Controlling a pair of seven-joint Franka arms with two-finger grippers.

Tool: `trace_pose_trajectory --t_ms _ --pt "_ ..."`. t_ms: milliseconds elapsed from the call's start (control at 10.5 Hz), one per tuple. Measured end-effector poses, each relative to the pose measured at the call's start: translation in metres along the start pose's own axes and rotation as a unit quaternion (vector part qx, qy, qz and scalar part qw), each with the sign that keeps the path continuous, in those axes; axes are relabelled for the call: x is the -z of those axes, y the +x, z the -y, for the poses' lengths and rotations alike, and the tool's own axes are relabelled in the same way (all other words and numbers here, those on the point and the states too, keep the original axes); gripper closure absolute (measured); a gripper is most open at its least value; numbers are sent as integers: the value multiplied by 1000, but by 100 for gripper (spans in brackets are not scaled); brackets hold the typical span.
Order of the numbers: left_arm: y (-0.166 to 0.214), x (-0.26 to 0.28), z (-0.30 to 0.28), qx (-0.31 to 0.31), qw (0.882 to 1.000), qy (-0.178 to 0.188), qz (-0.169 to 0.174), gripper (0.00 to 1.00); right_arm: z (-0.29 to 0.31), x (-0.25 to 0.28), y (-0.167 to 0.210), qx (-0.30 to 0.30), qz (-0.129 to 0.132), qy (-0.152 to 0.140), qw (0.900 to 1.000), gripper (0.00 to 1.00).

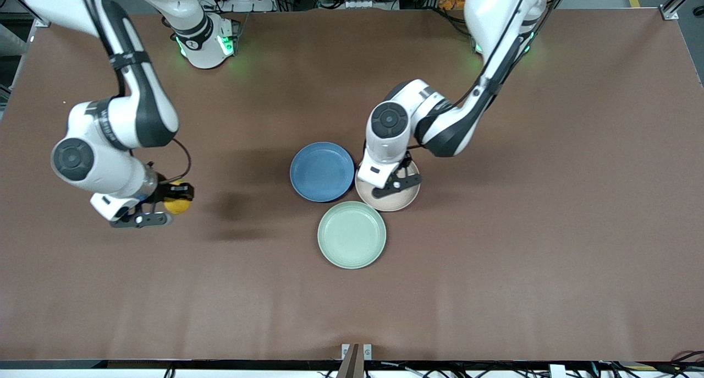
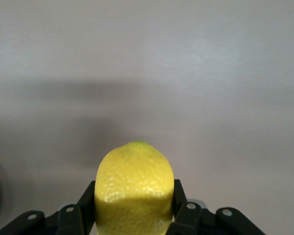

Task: Place lemon and lettuce in plates
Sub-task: 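Release the lettuce onto the cream plate while the right gripper carries the lemon, then lower the lemon into the blue plate and open the right gripper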

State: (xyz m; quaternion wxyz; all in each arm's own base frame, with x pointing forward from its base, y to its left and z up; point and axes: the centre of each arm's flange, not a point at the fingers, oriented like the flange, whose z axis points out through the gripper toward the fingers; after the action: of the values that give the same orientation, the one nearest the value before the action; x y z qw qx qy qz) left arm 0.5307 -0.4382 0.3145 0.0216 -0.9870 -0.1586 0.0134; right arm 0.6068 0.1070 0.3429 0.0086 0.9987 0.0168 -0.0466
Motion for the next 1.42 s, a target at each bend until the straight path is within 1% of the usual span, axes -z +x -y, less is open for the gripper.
trace_pose_trajectory --t_ms 95,285,569,854,1044,1234,1423 --pt "11 24 13 -4 1000 3 -6 0 31 0 -6 -12 0 -2 1000 37" --pt "34 73 43 -17 1000 2 -18 0 91 -1 -21 -38 -4 -6 999 37" --pt "56 132 86 -27 999 2 -33 0 188 -10 -54 -80 -28 1 996 37" --pt "82 173 138 -67 997 10 -39 0 272 -52 -89 -101 -44 14 994 37" --pt "100 185 168 -89 995 17 -36 0 307 -87 -106 -105 -43 15 993 37" --pt "117 186 193 -125 991 22 -31 0 330 -110 -117 -113 -43 16 993 37" --pt "132 192 215 -144 989 22 -32 0 335 -117 -116 -120 -42 16 992 37"
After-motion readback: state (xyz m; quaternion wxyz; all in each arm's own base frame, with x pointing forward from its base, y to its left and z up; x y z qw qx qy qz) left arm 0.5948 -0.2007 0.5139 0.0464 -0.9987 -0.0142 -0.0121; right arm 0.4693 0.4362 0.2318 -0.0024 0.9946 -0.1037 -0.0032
